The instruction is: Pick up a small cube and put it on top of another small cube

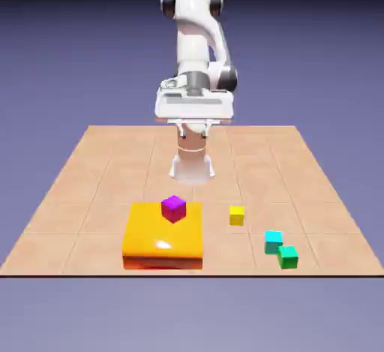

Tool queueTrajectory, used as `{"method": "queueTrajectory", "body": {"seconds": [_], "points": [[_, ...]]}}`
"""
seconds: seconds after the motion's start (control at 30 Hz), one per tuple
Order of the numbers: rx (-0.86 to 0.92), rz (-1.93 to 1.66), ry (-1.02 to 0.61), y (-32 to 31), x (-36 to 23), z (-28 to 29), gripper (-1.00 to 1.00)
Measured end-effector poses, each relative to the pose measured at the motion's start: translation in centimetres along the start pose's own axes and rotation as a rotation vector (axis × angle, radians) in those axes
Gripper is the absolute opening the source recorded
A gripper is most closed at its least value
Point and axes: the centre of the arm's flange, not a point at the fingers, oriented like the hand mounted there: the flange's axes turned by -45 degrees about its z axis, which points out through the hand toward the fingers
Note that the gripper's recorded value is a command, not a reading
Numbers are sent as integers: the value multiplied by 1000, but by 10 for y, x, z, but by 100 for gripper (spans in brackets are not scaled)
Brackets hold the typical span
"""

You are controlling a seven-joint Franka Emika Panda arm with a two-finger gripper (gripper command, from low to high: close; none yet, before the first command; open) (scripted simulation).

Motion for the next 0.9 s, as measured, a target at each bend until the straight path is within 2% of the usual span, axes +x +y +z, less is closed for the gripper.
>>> {"method": "queueTrajectory", "body": {"seconds": [0.33,0.67,0.9], "points": [[227,-639,-329,-92,-93,87,0],[554,-1288,-593,-164,-219,125,0],[553,-1286,-594,-167,-250,162,0]]}}
